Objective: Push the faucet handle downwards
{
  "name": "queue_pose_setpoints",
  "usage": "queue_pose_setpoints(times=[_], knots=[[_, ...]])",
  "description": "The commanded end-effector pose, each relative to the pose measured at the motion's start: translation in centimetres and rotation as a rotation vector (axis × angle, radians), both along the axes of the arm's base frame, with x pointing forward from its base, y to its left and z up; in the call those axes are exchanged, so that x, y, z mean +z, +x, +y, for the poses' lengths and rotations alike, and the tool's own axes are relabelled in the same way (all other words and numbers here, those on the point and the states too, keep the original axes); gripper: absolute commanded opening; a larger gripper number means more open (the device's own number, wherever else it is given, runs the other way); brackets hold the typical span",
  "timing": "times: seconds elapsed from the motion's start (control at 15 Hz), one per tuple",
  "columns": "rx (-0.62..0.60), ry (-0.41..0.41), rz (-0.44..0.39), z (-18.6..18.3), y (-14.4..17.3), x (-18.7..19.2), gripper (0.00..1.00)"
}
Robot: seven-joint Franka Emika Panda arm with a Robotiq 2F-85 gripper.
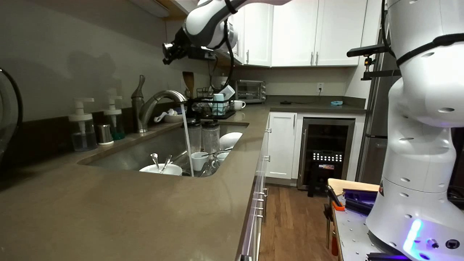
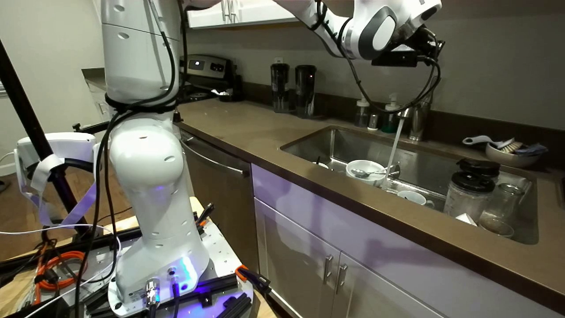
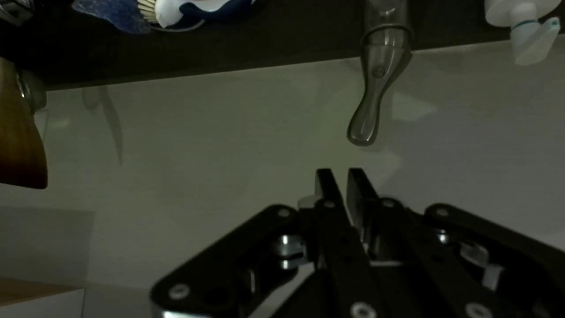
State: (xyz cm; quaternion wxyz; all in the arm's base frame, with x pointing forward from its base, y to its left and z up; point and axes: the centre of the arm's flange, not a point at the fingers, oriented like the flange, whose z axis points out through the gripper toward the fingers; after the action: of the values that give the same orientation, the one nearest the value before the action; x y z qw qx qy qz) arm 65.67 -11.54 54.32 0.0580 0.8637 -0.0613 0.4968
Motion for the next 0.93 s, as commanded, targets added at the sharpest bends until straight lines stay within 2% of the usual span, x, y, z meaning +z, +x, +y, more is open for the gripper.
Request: queue_pose_setpoints(times=[0.0, 0.33, 0.73, 0.87], knots=[[0.005, 0.018, -0.003, -0.7, 2.5, -0.1, 0.01], [0.009, 0.04, -0.001, -0.7, 4.0, -1.4, 0.04], [0.018, 0.018, 0.006, -0.4, 4.9, -0.8, 0.08], [0.02, 0.004, 0.01, -0.1, 5.3, -0.5, 0.06]])
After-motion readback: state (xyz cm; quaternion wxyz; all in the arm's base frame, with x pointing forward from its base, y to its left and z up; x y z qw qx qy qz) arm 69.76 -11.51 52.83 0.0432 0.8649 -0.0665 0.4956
